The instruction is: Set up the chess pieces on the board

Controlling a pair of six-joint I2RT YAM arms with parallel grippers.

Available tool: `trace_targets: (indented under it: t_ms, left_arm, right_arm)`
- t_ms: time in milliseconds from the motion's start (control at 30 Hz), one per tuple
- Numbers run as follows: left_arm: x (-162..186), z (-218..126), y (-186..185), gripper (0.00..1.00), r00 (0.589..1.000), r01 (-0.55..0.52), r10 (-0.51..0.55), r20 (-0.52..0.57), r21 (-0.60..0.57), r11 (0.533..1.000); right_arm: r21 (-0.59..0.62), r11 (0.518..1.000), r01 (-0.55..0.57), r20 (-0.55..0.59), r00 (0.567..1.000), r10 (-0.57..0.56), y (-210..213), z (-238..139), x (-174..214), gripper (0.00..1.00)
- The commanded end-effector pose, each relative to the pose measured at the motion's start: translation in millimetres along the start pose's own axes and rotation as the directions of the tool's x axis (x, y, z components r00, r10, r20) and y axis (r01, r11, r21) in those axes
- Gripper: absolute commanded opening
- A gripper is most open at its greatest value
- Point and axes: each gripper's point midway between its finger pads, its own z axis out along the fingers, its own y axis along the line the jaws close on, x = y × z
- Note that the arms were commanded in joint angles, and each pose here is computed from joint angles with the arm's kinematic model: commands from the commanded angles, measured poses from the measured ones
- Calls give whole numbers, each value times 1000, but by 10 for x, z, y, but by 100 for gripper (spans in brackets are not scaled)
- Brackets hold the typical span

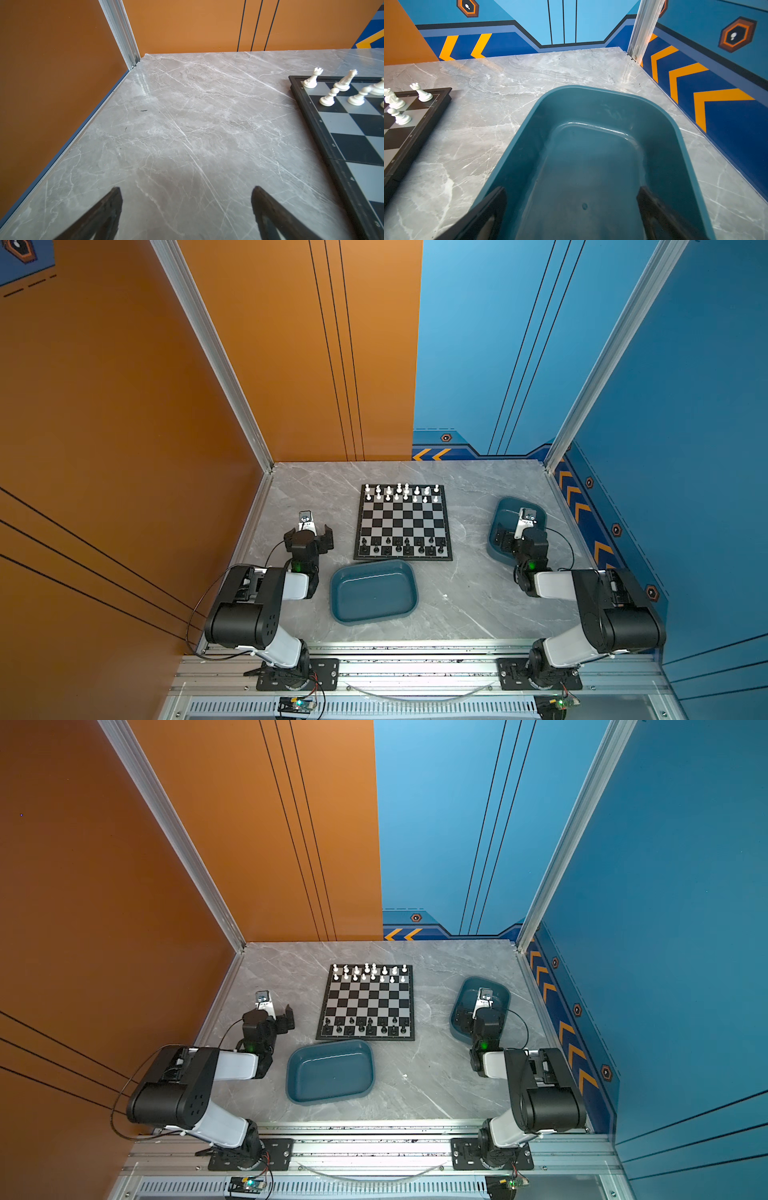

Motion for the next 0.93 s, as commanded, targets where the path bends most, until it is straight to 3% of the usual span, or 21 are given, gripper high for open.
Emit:
trace_targets:
  t_ms: [0,900]
  left_arm:
    - [-7,-4,-36,98,1000,-9,9,9,10,1000]
    - [-11,-4,-37,98,1000,-9,9,10,10,1000]
  right_arm:
    - [-9,1000,14,16,1000,-14,17,-3,-20,100]
    - [-11,1000,12,13,1000,-12,16,1,-15,100]
